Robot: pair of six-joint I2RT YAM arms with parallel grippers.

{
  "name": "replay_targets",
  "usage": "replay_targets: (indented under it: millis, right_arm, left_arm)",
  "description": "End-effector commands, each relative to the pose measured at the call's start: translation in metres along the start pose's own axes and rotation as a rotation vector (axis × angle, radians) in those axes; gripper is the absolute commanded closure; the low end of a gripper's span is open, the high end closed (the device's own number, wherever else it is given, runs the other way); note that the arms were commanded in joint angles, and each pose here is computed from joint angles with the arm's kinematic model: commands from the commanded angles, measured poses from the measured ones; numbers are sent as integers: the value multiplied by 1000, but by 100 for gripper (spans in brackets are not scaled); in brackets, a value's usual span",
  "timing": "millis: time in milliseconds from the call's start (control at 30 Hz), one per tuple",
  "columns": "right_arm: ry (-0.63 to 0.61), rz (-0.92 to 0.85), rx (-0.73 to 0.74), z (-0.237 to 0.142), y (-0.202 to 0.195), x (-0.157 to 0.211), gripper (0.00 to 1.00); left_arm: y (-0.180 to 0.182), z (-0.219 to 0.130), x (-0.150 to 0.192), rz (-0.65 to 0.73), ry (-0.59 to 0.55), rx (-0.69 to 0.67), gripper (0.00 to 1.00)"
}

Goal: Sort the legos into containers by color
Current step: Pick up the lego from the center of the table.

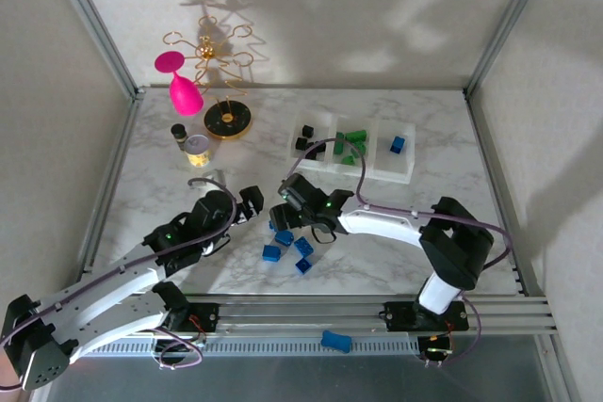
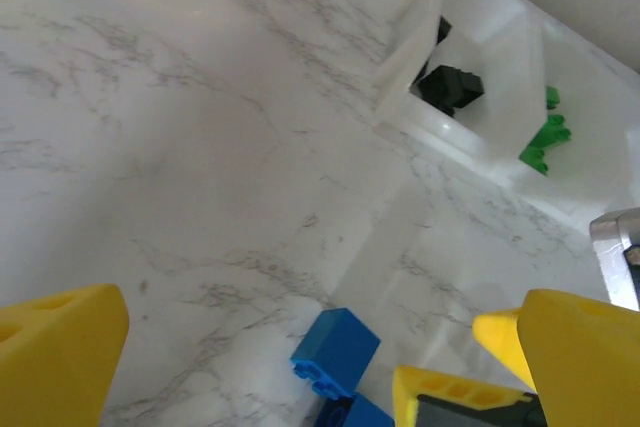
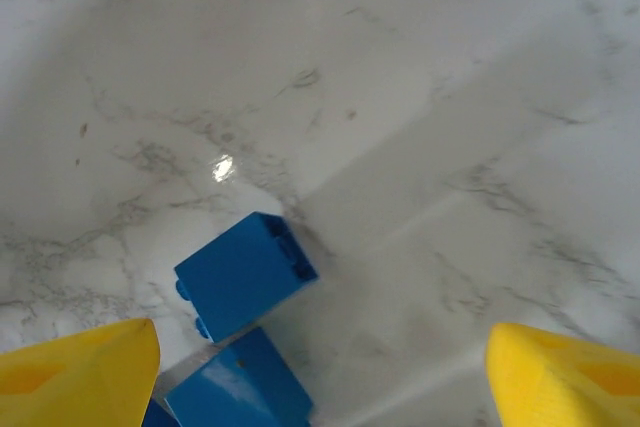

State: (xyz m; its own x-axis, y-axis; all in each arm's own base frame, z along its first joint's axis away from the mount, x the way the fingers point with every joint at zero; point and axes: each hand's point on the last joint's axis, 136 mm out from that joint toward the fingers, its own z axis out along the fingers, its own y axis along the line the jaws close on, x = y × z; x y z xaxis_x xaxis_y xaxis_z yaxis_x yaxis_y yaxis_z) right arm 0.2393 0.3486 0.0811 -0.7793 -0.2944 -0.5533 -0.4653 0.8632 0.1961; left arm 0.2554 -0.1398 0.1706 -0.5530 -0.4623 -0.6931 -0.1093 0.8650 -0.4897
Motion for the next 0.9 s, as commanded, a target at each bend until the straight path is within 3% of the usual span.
replay_targets:
  millis: [0, 433, 600, 733, 867]
  right_arm:
    - [-11, -67, -38, 12, 18, -1, 14]
    - [60, -178, 13, 52, 21, 5, 17]
    - [73, -184, 16, 59, 23, 4, 25]
    - [76, -186, -24, 58, 30, 4, 26]
    - [104, -184, 25, 64, 22, 9, 30]
  left_arm:
    - [20, -5, -3, -36, -35, -65, 0]
    - [36, -15, -11, -83, -86, -100, 0]
    - [36, -14, -11, -84, -83, -99, 0]
    - [38, -14, -12, -85, -88, -102, 0]
    - [37, -14, -13, -87, -89, -97, 0]
